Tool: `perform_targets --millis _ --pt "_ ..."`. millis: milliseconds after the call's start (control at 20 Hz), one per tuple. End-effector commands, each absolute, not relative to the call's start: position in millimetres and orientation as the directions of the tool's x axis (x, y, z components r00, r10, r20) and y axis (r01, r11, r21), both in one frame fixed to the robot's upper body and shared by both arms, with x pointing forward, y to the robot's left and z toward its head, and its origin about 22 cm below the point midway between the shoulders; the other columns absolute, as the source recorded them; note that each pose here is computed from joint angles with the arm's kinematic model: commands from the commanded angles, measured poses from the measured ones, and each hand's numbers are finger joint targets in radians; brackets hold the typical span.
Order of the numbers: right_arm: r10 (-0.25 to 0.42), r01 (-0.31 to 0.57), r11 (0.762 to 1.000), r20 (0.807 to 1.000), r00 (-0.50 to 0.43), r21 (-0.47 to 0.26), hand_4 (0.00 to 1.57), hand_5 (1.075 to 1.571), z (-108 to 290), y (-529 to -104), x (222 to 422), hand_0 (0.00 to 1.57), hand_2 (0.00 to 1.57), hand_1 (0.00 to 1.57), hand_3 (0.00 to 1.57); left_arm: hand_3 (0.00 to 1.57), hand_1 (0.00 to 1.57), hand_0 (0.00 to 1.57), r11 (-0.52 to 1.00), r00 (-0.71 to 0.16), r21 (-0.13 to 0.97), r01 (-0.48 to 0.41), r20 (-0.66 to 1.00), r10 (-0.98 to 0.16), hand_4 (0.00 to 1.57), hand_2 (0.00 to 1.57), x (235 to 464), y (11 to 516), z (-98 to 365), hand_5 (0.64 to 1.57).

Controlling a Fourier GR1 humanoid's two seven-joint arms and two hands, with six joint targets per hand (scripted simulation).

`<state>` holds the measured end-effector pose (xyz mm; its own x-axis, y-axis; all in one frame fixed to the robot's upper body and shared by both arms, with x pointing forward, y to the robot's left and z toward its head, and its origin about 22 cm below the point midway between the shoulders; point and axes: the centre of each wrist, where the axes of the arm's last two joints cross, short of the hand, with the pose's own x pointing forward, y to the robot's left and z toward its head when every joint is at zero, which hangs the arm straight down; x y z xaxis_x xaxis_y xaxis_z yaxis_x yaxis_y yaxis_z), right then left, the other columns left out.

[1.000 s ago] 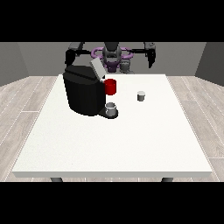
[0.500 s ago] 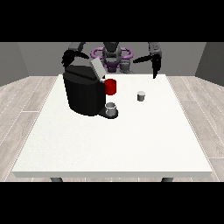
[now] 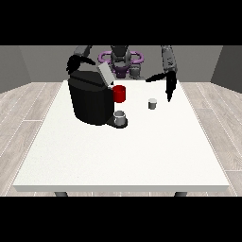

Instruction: Insert the coffee pod into the coffee machine and close the lid

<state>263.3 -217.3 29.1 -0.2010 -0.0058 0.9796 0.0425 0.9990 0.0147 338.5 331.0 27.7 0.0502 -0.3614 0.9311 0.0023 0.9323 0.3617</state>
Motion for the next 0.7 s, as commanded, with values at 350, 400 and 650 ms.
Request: perform_targets --millis 350,400,650 --pt "0.023 0.084 0.996 0.990 -0.136 -0.011 0.37 1.571 25.6 -213.1 284.4 0.00 0.00 0.00 0.00 0.00 0.00 0.00 0.854 0.076 0.511 0.098 0.852 -0.518 0.00 0.11 360.8 313.9 18.2 1.571" --pt "0.040 0.064 0.997 0.989 -0.142 -0.032 0.39 1.571 29.0 -217.5 282.9 0.00 0.00 0.00 0.00 0.00 0.00 0.00 0.851 0.095 0.521 0.069 0.845 -0.526 0.00 0.20 364.7 309.6 15.6 1.571" --pt "0.035 0.104 0.994 0.989 -0.140 -0.021 0.42 1.571 4.4 -221.9 280.6 0.00 0.00 0.00 0.00 0.30 0.45 0.45 0.833 0.104 0.550 0.069 0.826 -0.554 0.00 0.61 363.6 312.9 4.6 1.571"
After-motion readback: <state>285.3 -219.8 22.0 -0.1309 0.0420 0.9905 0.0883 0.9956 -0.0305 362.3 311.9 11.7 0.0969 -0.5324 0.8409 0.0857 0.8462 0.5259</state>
